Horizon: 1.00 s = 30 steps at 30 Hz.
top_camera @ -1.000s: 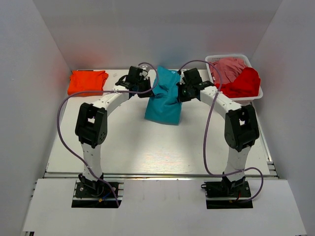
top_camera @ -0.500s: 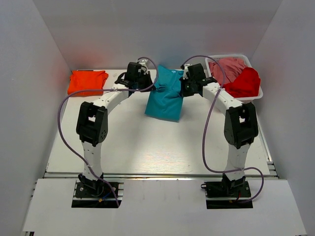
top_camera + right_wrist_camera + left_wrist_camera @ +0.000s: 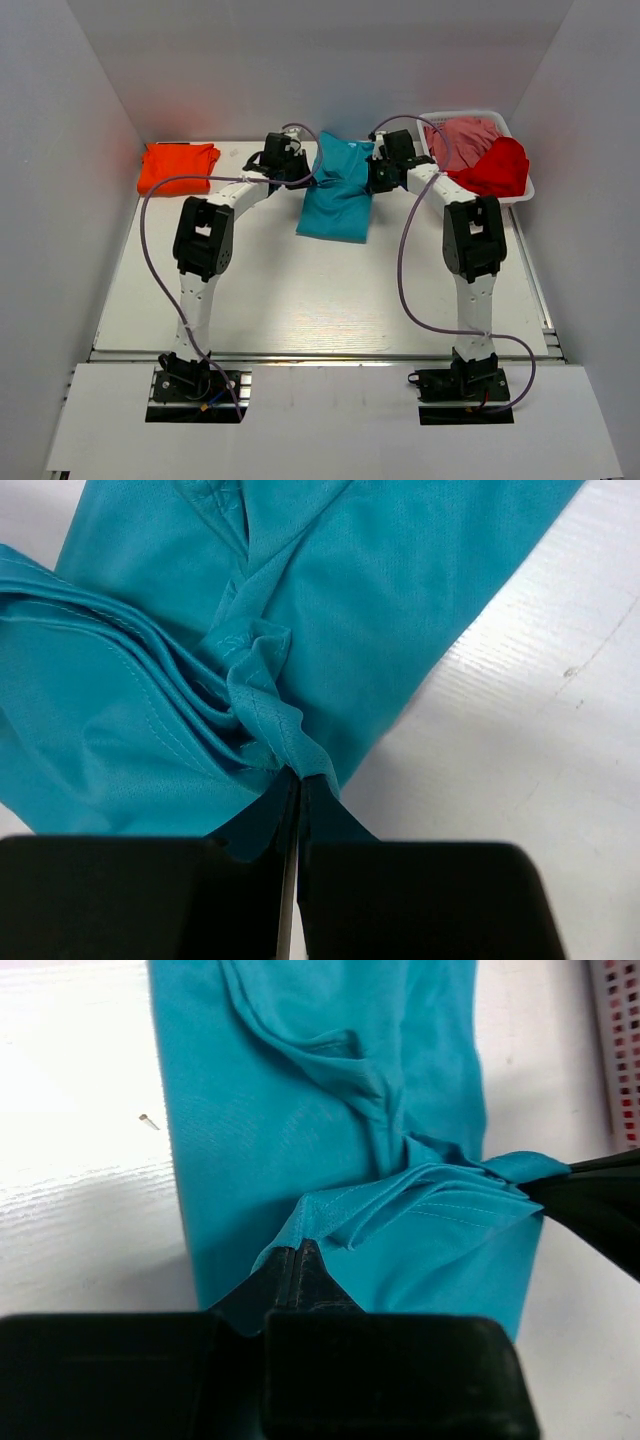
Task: Fold and stack the t-shirts
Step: Fold the folded rectangular tshirt in 1/3 of the way
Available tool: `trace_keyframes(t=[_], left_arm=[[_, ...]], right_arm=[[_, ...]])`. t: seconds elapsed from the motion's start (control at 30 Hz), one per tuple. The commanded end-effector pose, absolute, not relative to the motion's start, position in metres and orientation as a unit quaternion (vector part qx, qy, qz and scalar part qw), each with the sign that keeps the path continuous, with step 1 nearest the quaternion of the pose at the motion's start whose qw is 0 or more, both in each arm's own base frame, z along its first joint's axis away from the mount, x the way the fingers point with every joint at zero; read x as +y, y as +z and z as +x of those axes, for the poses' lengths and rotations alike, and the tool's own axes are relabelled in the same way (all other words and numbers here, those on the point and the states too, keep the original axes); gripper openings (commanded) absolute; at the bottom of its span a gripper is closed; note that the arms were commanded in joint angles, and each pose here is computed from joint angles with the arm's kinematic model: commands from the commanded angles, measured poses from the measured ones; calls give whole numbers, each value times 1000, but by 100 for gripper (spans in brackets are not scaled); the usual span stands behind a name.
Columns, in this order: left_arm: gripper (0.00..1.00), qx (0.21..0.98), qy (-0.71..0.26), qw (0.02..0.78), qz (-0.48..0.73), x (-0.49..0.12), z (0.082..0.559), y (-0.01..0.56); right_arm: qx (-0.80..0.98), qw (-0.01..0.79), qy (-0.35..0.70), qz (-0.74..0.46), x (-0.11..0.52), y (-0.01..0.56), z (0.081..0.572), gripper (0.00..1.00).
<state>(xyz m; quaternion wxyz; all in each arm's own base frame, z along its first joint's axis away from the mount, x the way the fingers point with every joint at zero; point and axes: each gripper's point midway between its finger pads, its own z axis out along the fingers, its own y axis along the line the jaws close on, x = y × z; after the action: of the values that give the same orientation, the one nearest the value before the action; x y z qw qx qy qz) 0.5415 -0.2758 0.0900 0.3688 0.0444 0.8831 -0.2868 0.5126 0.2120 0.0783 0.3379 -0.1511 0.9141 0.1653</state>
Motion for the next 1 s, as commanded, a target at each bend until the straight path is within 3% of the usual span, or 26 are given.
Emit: trace_keyframes(t=[0.0,0.07,0.13,0.2,0.23,0.27,0.3,0.43,0.57,0.83,0.97], left_arm=[[0,865,-300,399,40,-279,560,112],[0,864,-299,403,33,-279,564,108],[2,864,-286,413,22,-271,573,107],[18,864,-287,414,14,-267,578,110],[34,861,-284,422,11,-266,582,115],[92,861,-282,423,7,-261,584,115],[100,855,-285,432,9,-261,586,126],[100,845,-288,450,21,-256,583,164],[100,846,-297,441,44,-259,560,176],[100,859,-340,371,92,-284,513,146],[100,862,-355,346,103,-298,495,125]], right_arm=[[888,383,195,-161,222,94,541,0],[885,388,201,-160,224,89,548,1],[876,401,214,-159,230,90,558,11],[869,415,219,-154,230,95,565,23],[857,435,230,-155,235,107,572,37],[853,442,231,-155,234,111,576,89],[846,455,232,-152,233,126,582,90],[829,490,228,-146,224,174,584,90],[830,483,239,-143,222,187,555,90],[829,443,302,-158,238,186,513,90],[818,386,385,-185,269,173,502,90]])
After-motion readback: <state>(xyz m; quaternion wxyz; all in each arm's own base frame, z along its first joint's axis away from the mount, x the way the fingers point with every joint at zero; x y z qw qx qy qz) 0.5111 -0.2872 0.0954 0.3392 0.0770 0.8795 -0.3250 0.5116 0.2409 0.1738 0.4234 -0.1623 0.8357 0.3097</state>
